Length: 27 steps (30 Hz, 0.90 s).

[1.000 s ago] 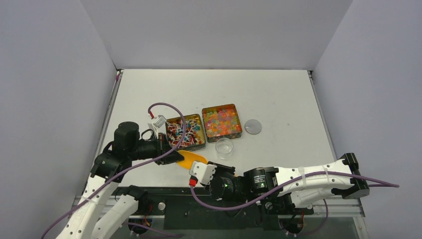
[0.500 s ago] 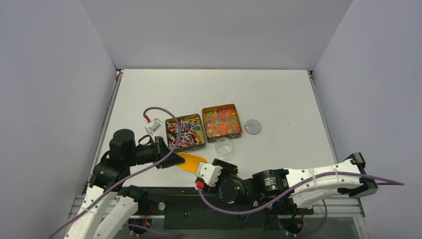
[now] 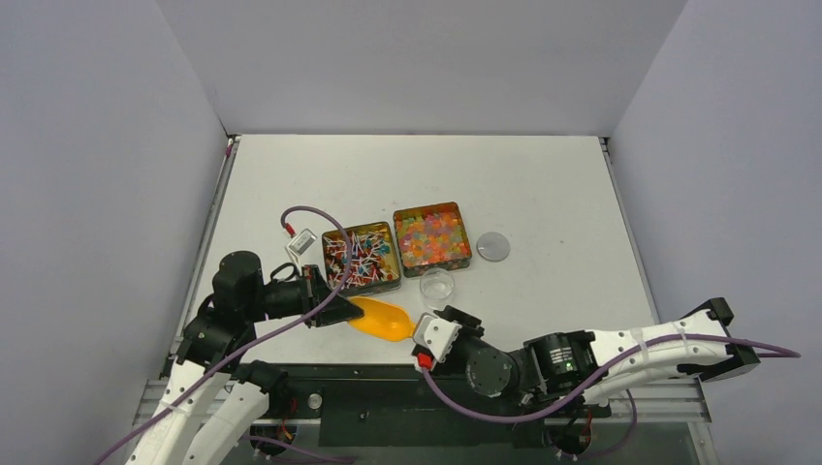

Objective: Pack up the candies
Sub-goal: Pick up the spatula from the center of the board.

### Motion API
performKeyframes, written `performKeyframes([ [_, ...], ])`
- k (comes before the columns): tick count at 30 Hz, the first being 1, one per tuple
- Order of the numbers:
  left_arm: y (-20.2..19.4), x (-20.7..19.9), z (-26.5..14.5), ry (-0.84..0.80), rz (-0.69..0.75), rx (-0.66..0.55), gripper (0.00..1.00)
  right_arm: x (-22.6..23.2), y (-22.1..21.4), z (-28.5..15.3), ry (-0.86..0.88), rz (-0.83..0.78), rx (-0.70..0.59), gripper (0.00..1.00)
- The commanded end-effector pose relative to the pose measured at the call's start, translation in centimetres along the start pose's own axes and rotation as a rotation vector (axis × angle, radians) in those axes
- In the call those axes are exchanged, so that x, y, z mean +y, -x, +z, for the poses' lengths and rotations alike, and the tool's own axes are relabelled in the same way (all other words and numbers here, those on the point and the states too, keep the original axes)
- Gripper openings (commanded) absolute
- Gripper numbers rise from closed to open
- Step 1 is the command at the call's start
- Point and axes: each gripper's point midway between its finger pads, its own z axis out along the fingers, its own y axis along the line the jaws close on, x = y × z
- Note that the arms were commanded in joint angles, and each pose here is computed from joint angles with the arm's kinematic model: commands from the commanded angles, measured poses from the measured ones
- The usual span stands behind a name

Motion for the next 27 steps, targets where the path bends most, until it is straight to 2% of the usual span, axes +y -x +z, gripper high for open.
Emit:
performKeyframes([
  [1, 0.5, -1.7, -0.1, -0.076, 0.045, -0.006, 0.00, -0.6, 1.7, -0.5, -0.024, 0.036, -0.093, 0.51],
  [17, 0.3, -1.6, 0.1, -0.092, 0.032, 0.010, 0.00, 0.2, 3.5, 0.0, 0.003, 0.015, -0.162, 0.45],
  [27, 0.2, -1.6, 0.2, -0.100, 0.029, 0.022, 0.00, 0.7, 4.0, 0.5, 0.015, -0.052, -0.152, 0.41],
])
